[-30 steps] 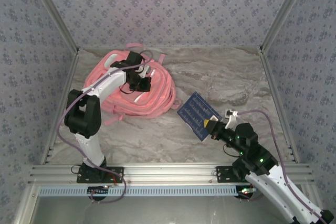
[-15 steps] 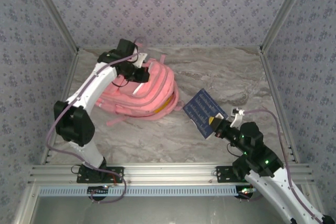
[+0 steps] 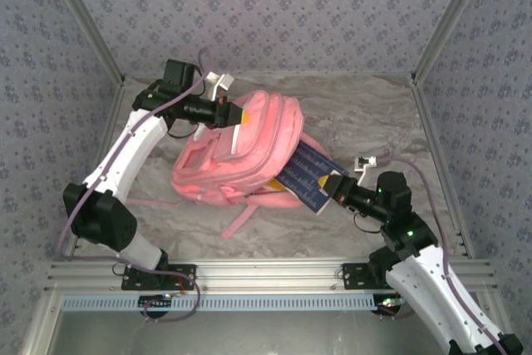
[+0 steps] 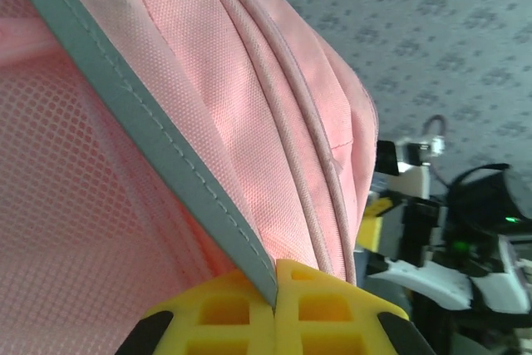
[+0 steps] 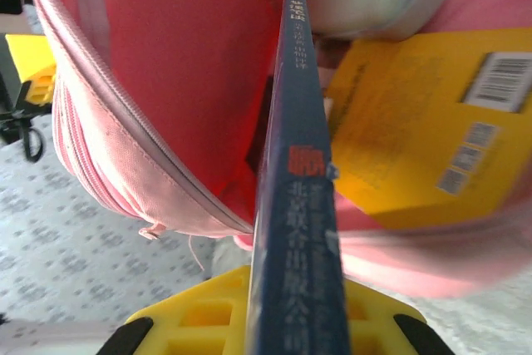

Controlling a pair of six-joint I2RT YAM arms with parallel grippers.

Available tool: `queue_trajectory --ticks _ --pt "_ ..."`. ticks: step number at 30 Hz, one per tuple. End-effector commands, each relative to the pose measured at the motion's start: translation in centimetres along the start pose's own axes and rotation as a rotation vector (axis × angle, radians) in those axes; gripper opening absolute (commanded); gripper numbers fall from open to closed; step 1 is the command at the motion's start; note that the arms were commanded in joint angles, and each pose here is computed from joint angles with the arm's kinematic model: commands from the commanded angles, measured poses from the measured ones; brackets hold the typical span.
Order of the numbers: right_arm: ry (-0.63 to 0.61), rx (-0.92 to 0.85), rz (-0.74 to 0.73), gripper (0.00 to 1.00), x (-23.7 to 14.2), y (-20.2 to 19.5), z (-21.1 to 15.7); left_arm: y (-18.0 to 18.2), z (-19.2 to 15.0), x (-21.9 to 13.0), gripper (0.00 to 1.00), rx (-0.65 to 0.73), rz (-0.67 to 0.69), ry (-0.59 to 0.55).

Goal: Pack the student bag

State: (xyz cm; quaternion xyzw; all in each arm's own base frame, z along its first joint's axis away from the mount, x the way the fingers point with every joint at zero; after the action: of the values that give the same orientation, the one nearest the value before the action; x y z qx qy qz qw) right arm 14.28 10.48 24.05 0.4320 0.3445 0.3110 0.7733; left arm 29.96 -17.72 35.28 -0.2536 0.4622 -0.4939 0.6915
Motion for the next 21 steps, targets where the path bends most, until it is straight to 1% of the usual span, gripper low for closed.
queue_trajectory --ticks 1,7,14,21 --pt "0.049 -0.016 0.183 0.00 0.5 2.1 0.5 -5.9 0.3 -2.7 0.00 0.223 -0.270 -0.042" --pt "0.072 -0.001 0.234 0.00 2.4 2.4 1.0 -6.3 -0.6 -2.1 0.00 0.240 -0.304 -0.010" --pt "0.068 -0.015 0.162 0.00 5.8 1.9 1.2 -7.0 -0.9 -2.4 0.00 0.250 -0.311 -0.012" --pt "-0.011 -0.033 0.132 0.00 10.9 2.2 1.8 -7.4 -1.4 -2.4 0.00 0.267 -0.324 -0.009"
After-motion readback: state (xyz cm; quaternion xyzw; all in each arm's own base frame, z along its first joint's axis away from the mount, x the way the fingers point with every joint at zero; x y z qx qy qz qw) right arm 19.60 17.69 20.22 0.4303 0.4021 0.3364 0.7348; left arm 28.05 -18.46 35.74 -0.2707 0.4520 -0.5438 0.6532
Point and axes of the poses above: each hand's point on the last joint's axis, 136 mm out from that joint toward the fingers, its own x axis out along the fingers, its own y axis along the line the jaws close on, z = x × y, the point moved 9 cm from there along -x, back along the fingers, and after that the axes turned 2 degrees about -x, right-handed, at the moved point
